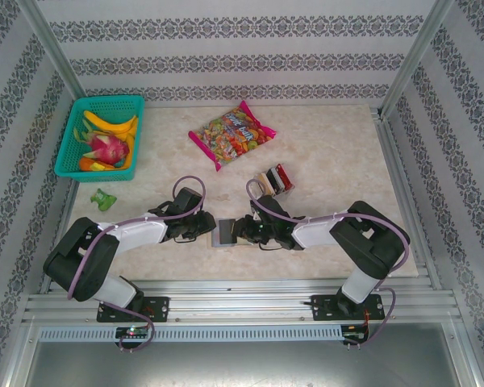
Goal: Put the credit cards into the card holder
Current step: Insert the credit card into the card slot, then close the card holder at the center of the table.
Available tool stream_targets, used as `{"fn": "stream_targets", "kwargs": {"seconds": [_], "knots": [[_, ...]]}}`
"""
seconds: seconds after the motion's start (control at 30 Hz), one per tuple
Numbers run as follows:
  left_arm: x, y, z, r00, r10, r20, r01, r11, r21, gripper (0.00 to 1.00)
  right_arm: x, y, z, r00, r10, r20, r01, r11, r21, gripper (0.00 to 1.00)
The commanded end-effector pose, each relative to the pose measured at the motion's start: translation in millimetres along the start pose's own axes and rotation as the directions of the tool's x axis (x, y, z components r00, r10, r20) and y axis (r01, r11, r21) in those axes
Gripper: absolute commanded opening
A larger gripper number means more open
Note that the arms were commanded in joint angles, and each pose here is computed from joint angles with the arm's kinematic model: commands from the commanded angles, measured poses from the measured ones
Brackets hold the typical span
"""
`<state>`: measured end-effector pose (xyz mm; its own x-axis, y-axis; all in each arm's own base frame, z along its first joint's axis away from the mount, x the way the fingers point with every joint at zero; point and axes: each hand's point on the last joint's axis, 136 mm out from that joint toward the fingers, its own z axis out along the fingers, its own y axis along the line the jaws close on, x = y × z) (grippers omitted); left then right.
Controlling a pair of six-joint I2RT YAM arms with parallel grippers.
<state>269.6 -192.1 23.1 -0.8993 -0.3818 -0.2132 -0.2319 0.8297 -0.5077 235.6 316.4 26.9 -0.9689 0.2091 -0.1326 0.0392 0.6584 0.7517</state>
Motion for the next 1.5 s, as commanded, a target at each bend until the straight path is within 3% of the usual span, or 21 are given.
{"fn": "stream_targets", "kwargs": {"seconds": [0.0, 0.13, 0.5, 0.63, 0.9, 1.1, 1.33, 1.47], "knots": [[12, 3, 4, 0.999, 0.015, -0.047, -0.016, 1.0, -0.011, 0.34, 1, -3, 3, 1.0, -0.019, -0.009, 0.019, 0.999, 0.035, 0.13], [12, 2, 4, 0.999, 0.017, -0.049, -0.017, 1.0, -0.004, 0.34, 2, 7, 8, 0.999, -0.04, -0.034, 0.04, 0.999, 0.006, 0.03], [12, -2, 5, 0.998, 0.018, -0.053, -0.017, 1.0, 0.013, 0.34, 7, 30, 23, 0.992, -0.063, -0.105, 0.056, 0.996, -0.07, 0.08], [11, 0, 3, 0.999, 0.012, -0.043, -0.012, 1.0, 0.006, 0.34, 1, 27, 12, 0.996, -0.062, -0.069, 0.059, 0.997, -0.043, 0.16], [4, 0, -6, 1.0, 0.015, -0.005, -0.015, 1.0, -0.01, 0.37, -19, 11, -41, 0.983, -0.181, 0.036, 0.173, 0.97, 0.173, 0.3], [3, -3, -7, 1.0, 0.024, -0.008, -0.025, 1.0, -0.012, 0.41, -36, -26, -76, 0.956, -0.293, 0.024, 0.244, 0.835, 0.494, 0.43], [3, -2, -7, 1.0, 0.024, -0.013, -0.024, 1.0, -0.017, 0.47, -31, -33, -67, 0.945, -0.324, -0.047, 0.293, 0.769, 0.568, 0.52], [6, -5, -5, 0.999, 0.029, -0.034, -0.029, 1.0, -0.006, 0.52, -27, -42, -53, 0.952, -0.296, -0.078, 0.284, 0.762, 0.582, 0.52]]}}
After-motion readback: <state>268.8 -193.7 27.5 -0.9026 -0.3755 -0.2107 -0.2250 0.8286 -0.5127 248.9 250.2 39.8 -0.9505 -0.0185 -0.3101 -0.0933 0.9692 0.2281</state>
